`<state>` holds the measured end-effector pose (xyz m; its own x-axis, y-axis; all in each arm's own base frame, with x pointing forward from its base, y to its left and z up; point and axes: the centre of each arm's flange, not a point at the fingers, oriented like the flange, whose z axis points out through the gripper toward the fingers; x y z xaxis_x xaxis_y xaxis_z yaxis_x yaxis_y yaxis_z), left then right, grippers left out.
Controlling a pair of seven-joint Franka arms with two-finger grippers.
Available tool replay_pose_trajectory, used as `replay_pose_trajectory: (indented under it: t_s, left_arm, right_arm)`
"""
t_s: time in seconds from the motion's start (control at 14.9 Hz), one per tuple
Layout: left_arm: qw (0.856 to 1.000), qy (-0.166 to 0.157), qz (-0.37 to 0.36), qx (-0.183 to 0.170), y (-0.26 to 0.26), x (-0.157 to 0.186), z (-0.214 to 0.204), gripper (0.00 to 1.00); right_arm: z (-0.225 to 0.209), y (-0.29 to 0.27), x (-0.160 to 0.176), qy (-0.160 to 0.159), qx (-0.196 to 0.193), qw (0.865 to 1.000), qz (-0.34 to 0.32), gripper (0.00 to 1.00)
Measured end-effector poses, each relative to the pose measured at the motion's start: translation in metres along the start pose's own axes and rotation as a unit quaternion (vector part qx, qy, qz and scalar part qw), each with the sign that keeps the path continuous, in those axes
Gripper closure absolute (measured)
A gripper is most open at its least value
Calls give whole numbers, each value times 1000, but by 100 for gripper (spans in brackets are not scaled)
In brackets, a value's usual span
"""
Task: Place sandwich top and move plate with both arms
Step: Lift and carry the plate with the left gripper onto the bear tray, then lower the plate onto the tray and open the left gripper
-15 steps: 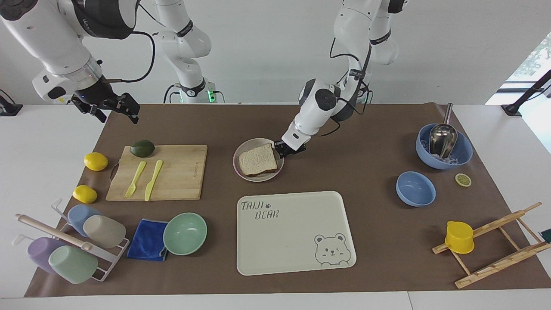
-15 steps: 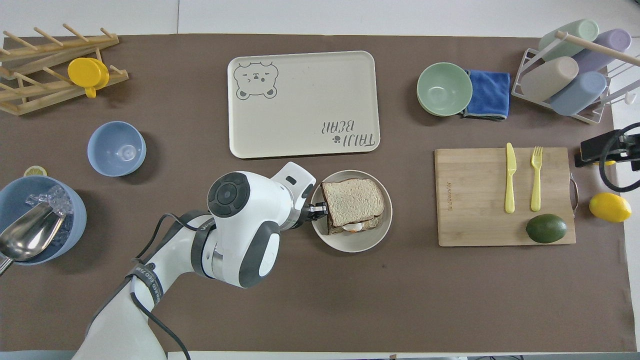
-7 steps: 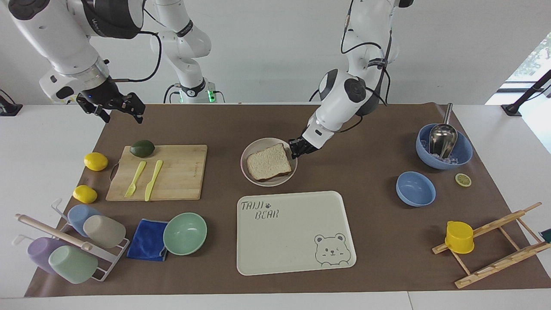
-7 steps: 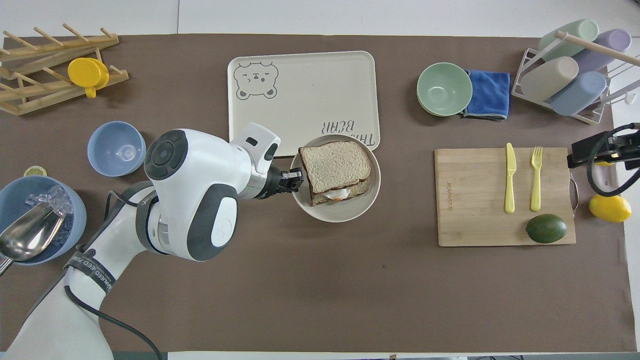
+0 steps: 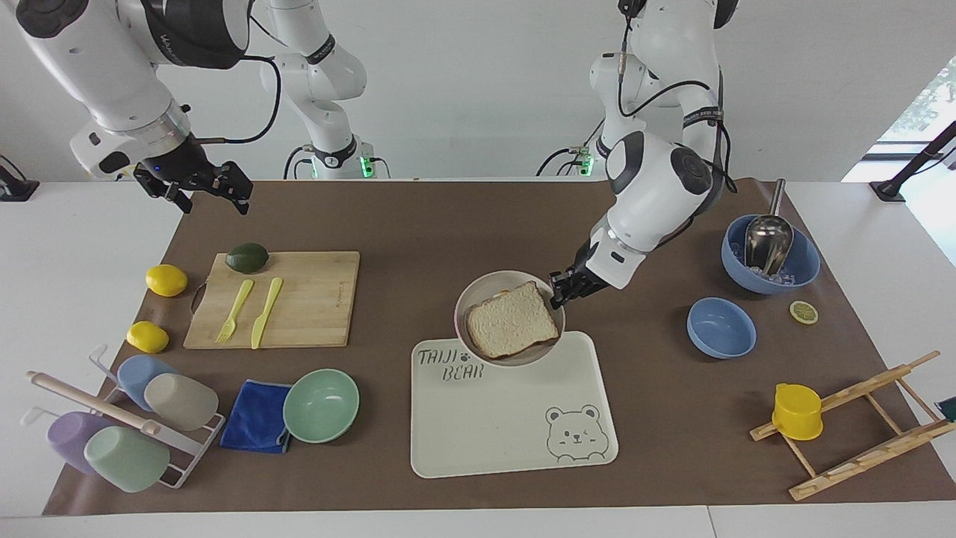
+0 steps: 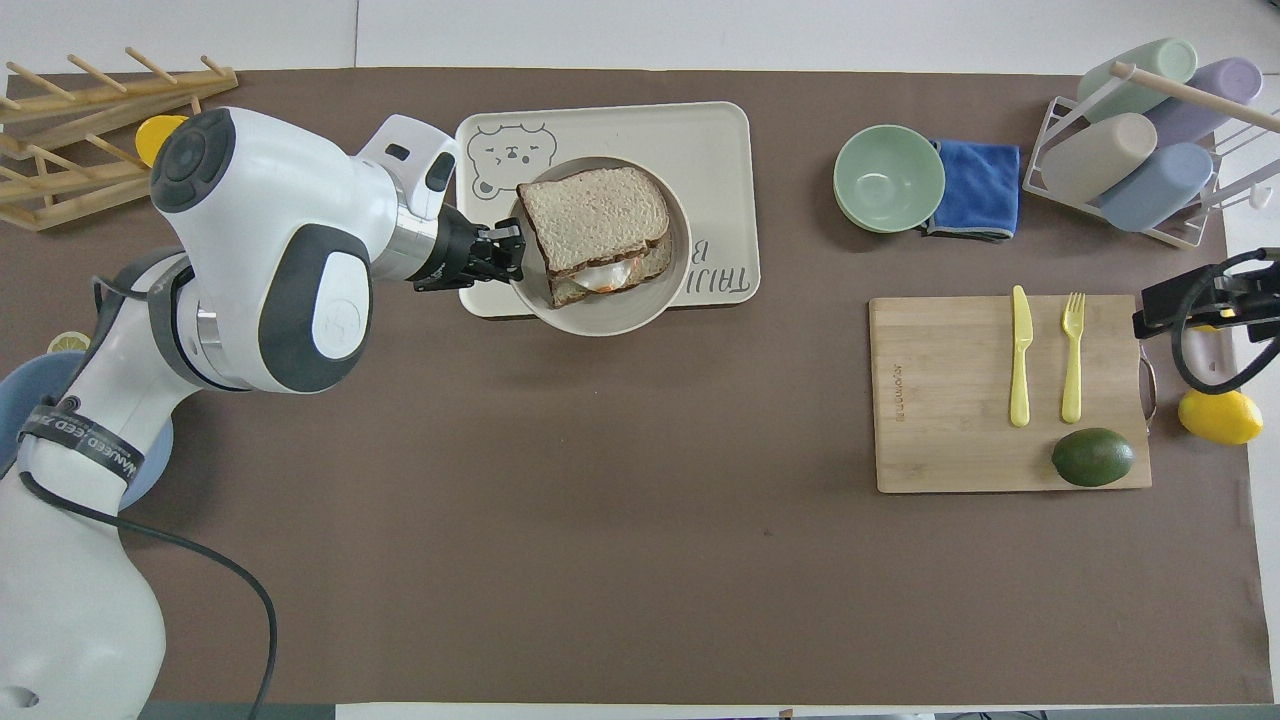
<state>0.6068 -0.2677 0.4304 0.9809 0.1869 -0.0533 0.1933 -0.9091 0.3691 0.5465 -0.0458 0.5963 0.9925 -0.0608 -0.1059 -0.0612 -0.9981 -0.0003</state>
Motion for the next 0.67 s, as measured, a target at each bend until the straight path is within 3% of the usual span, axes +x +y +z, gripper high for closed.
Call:
replay_pose_trajectory:
  t_s: [0.4,0.67]
  left_arm:
    - [1000,-1,-15,5,-8,66,43,96]
    - [1000,16,-17,11,-18,86,75,96]
  right_arm:
    - [0,0,0,0,0,1000,0,0]
    - [0,0,0,0,0,1000,0,0]
